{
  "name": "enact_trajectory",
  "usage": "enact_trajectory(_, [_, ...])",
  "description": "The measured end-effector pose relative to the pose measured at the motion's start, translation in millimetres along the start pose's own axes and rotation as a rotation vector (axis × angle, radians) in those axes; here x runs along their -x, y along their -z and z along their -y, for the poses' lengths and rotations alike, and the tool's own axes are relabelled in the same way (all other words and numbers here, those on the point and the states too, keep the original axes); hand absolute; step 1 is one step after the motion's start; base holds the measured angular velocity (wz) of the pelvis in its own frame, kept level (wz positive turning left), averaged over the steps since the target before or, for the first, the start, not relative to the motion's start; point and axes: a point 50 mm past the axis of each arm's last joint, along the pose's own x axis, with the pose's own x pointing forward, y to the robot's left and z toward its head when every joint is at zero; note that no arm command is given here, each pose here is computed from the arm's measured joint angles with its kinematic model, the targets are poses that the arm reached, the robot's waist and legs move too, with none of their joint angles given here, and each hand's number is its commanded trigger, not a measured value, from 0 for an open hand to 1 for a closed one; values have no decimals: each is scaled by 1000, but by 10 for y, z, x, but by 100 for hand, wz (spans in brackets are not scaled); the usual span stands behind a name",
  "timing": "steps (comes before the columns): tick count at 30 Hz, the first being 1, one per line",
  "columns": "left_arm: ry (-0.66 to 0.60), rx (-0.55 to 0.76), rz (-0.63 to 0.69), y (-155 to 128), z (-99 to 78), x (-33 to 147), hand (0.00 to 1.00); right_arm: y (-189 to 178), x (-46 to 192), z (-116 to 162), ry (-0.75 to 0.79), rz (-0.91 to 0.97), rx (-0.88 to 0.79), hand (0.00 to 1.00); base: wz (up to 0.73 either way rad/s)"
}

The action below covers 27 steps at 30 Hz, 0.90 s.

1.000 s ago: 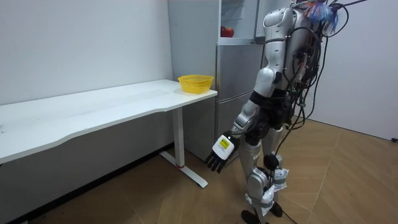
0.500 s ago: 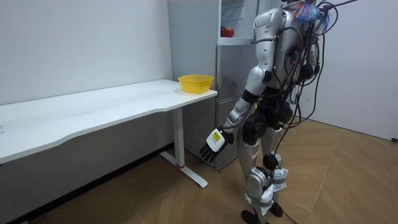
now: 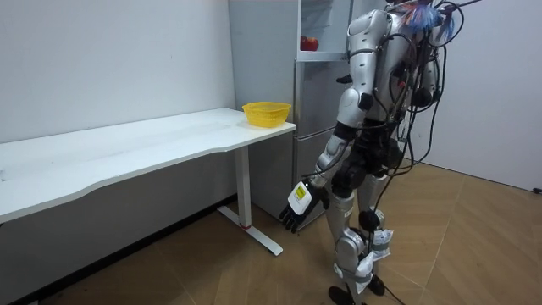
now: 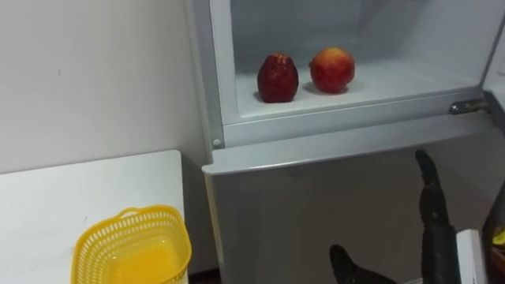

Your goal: Retrieve from the upper fridge

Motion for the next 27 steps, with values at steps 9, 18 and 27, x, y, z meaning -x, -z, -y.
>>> enact_trajectory(9, [21, -63, -6, -31, 22, -21, 0, -212, -9, -53, 20, 139, -42, 0, 0])
enact_trajectory(18, [41, -88, 19, -143, -14, -59, 0, -306, -157, -83, 47, 192, -132, 0, 5])
enact_trajectory(27, [30, -160, 17, -183, -54, -76, 0, -433, -545, 28, 140, 325, -158, 0, 9])
